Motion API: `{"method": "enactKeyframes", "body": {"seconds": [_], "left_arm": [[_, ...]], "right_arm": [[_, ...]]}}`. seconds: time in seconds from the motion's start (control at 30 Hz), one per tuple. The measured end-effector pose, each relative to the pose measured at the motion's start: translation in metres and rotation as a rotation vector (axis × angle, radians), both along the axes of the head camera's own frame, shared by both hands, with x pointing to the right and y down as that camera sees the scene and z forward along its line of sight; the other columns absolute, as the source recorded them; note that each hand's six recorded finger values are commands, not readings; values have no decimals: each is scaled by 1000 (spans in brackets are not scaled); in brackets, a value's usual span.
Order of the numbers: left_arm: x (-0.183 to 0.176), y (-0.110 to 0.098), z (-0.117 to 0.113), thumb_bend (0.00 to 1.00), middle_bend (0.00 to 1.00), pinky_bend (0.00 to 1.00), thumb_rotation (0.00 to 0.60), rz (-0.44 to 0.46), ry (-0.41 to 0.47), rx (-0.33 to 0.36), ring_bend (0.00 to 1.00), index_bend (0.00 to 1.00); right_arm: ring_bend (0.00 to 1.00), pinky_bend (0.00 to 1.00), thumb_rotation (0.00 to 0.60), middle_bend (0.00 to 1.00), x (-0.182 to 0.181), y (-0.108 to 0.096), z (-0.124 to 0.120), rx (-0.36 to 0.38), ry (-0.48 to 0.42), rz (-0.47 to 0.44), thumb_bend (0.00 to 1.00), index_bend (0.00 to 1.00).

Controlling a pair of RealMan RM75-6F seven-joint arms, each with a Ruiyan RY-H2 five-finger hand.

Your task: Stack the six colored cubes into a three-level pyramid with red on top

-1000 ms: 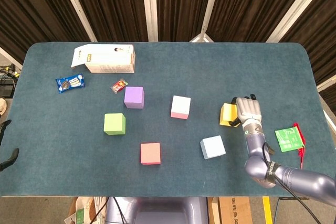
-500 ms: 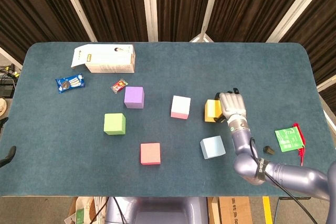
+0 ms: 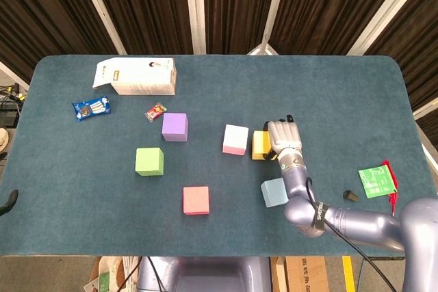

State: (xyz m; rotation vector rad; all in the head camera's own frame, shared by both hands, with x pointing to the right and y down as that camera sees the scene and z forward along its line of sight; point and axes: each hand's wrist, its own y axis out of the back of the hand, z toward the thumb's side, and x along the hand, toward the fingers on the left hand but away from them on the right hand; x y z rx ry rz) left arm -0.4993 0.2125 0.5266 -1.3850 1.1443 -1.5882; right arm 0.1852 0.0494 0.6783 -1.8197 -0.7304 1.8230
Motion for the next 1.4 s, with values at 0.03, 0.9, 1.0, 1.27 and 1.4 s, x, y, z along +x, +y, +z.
{"method": "enactKeyframes", "body": {"seconds": [0.03,0.9,1.0,1.27,1.4], "left_arm": [[0,0,0,417,0,0,600,-1,0,0,0,135],[-4,-2,0,417,0,0,600,-16,-11,4,0,135],[-5,-2,-1,417,0,0,600,-18,-10,5,0,135],[-5,-2,0,417,0,0,600,-19,-11,5,0,135],[-5,-3,0,418,0,0,600,-19,-10,6,0,135]], "right_arm": [[208,0,600,387,0,-1,1,6,8,2,275,436],[208,0,600,387,-11,-4,12,-2,46,45,275,436],[208,0,600,387,-12,-5,13,-6,43,54,275,436],[208,0,600,387,-14,-6,12,1,40,64,274,436],[208,0,600,386,-16,-5,13,-2,38,69,275,436]]}}
